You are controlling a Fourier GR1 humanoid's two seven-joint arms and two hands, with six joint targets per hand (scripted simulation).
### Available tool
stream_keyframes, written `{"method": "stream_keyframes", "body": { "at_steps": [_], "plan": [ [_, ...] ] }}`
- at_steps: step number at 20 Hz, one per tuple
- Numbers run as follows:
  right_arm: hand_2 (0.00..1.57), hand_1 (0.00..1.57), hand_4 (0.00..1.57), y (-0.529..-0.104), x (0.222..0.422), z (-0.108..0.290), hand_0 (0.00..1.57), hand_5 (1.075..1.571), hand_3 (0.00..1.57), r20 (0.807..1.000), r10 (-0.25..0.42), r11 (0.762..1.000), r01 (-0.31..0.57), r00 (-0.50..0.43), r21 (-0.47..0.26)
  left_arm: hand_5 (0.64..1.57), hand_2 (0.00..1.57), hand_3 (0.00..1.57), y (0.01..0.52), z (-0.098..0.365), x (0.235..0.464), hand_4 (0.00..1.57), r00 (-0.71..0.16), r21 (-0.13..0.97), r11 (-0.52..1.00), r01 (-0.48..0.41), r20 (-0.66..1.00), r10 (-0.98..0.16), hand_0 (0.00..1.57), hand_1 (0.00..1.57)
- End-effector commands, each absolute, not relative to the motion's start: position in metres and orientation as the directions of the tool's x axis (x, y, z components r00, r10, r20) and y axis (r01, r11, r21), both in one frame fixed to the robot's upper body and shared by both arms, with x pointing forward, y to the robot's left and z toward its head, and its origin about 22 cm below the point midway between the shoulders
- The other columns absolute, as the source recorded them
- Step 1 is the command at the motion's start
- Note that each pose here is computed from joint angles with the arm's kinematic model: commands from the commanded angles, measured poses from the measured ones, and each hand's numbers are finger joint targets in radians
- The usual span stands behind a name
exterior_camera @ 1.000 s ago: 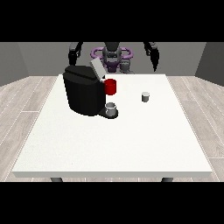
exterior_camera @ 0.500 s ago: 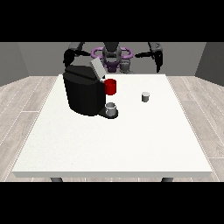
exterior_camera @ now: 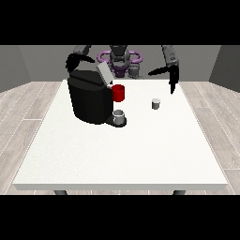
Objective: Insert the coffee pod into the coffee machine and close the lid
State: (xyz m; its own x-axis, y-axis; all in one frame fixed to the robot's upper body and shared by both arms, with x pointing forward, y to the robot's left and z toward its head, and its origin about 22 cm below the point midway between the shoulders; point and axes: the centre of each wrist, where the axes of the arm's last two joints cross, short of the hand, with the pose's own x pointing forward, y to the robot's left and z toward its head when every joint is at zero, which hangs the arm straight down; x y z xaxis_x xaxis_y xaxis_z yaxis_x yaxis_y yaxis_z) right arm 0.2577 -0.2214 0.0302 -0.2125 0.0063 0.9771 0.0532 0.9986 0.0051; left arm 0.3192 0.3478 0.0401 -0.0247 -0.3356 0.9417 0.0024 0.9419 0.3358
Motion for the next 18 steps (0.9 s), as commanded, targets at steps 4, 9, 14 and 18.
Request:
{"method": "stream_keyframes", "body": {
  "at_steps": [4, 9, 14, 18],
  "plan": [
    [0.00, 0.00, 0.23, -0.221, 0.263, 0.030, 0.00, 1.571, 0.00, 0.968, 0.003, 0.999, 0.048, -0.251, 0.009, 1.571, 0.00, 0.00, 0.365, 0.039, 0.341, 0.00, 0.041, 0.380, 0.925, 0.018, 0.924, -0.380, 0.00, 0.00],
    [0.00, 0.00, 0.34, -0.209, 0.267, 0.041, 0.00, 1.571, 0.00, 0.983, 0.013, 0.999, 0.036, -0.185, -0.006, 1.571, 0.00, 0.00, 0.351, 0.015, 0.346, 0.00, 0.121, 0.431, 0.901, 0.052, 0.893, -0.434, 0.00, 0.00],
    [0.00, 0.00, 0.40, -0.231, 0.284, 0.033, 0.00, 1.571, 0.00, 0.982, 0.011, 0.996, 0.092, -0.189, 0.007, 1.571, 0.20, 0.00, 0.349, 0.013, 0.349, 0.00, 0.073, 0.505, 0.859, 0.088, 0.857, -0.511, 0.00, 0.00],
    [0.00, 0.00, 0.37, -0.226, 0.287, 0.019, 0.00, 1.571, 0.00, 0.991, 0.028, 0.995, 0.101, -0.131, -0.015, 1.571, 0.53, 0.22, 0.325, 0.023, 0.368, 0.00, 0.100, 0.558, 0.825, 0.086, 0.819, -0.565, 0.22, 0.22]
  ]
}}
